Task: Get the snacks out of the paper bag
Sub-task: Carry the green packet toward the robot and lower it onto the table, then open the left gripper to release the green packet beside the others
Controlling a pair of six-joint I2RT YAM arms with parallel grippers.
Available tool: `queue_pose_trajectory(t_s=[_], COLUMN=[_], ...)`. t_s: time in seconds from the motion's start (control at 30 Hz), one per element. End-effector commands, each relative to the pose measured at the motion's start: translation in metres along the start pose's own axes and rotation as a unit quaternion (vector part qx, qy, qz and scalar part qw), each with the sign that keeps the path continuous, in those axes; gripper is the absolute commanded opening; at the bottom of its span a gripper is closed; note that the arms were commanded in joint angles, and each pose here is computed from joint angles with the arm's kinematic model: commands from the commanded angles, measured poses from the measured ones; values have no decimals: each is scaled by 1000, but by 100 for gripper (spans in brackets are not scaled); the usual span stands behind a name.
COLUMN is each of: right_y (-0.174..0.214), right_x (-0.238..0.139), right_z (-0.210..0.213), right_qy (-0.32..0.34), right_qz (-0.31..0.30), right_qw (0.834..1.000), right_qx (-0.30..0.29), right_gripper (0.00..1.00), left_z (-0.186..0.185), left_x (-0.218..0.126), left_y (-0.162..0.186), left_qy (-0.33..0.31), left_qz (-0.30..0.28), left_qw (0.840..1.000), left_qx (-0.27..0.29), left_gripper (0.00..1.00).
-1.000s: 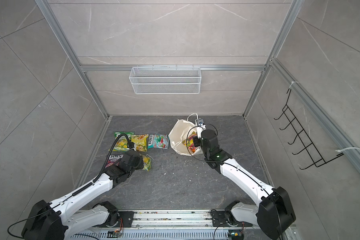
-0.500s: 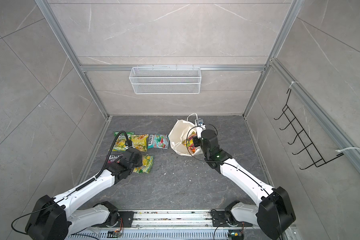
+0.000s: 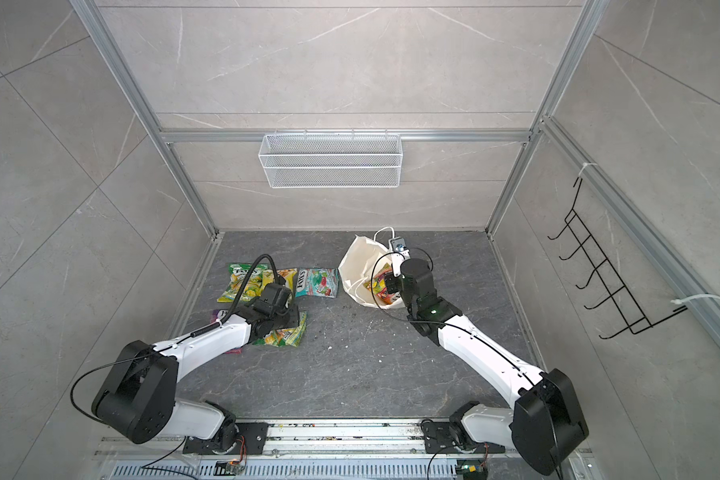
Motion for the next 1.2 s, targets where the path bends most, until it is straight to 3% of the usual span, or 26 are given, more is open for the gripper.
queue_pose_trajectory(t_s=[0.0, 0.27, 0.57, 0.73, 0.9, 1.07, 1.17], right_y=[-11, -12, -14, -15, -14, -14, -14], right_x=[1, 0, -6, -8, -10, -8, -7], right_z=[-1, -1, -3, -3, -4, -3, -2], right_qy=[2, -1, -1, -2, -2, -2, -5], right_qz=[-13, -15, -18, -20, -19, -20, -20], right_qw=[1000, 1000, 1000, 1000, 1000, 1000, 1000], right_qx=[3, 7, 8, 9, 11, 16, 18], right_gripper=[0, 0, 0, 0, 0, 0, 0], left_z=[-1, 34, 49, 41, 2, -25, -32], left_x=[1, 12, -12, -30, -53, -39, -24], left_y=[3, 21, 16, -5, -26, -16, -4], left_qy=[23, -36, -81, -60, -62, -67, -74], left_qz=[7, 49, 13, -19, -28, 0, 24], left_qw=[999, 994, 992, 996, 997, 996, 994], left_qx=[-36, -94, -94, -59, 30, 66, 70], left_gripper=[43, 43, 43, 50, 58, 73, 75])
Point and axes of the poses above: each gripper's point midway between its finger pads, its own x axis out along the fingers, its own z axis along the line the jaws close on, y = z × x, the point moved 5 cm from there along -x, back along the fingers, and after that the axes turned 5 degrees about x, right-handed, at the moved point
